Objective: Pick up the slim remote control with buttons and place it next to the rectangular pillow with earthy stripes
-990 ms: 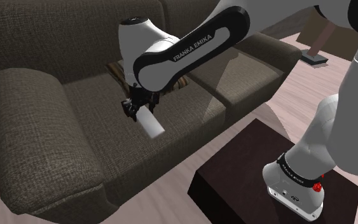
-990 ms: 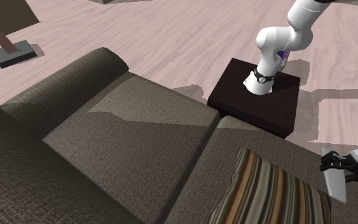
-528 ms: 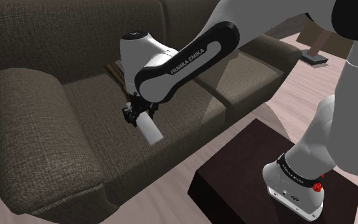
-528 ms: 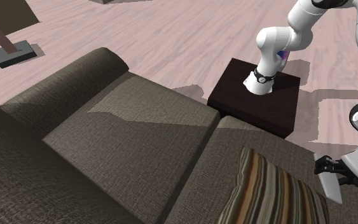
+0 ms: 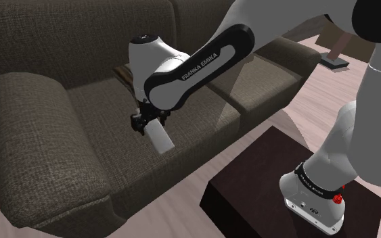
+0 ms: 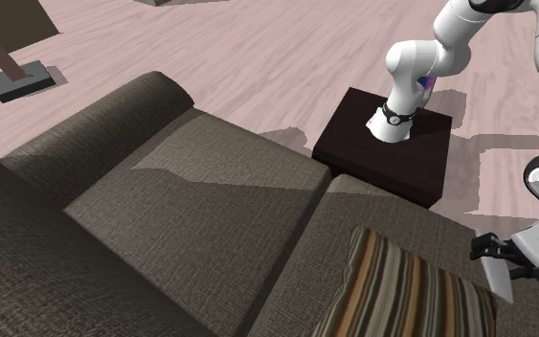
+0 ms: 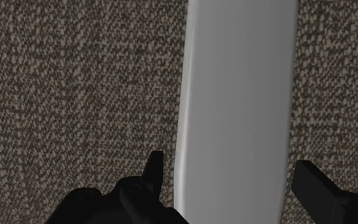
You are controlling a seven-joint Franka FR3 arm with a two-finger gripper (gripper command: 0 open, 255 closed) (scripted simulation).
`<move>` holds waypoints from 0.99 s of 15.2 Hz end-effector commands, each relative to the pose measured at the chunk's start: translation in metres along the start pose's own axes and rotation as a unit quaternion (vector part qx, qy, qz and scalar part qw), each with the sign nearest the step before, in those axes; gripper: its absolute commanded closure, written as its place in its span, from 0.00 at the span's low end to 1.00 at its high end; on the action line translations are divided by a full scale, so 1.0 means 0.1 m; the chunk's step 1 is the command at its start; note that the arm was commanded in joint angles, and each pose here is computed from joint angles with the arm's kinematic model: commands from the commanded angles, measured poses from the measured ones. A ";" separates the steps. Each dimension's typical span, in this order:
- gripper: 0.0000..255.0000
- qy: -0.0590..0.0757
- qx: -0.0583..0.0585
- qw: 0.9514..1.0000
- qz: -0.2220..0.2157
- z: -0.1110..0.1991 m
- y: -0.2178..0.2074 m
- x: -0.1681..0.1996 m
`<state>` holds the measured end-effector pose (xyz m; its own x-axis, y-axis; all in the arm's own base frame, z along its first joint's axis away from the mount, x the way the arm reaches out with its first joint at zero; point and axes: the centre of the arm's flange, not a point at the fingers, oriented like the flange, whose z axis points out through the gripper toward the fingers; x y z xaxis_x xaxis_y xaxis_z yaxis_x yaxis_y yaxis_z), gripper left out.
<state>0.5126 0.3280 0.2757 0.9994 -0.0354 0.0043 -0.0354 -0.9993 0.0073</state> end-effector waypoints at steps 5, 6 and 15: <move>0.00 -0.001 -0.001 1.000 0.000 -0.11 0.01 0.01; 0.00 -0.001 -0.001 1.000 0.000 -0.24 0.01 0.01; 0.00 -0.001 -0.001 1.000 0.000 -0.48 0.01 0.01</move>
<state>0.5131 0.3275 0.3235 0.9993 -0.0362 0.0029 -0.0362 -0.9993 0.0084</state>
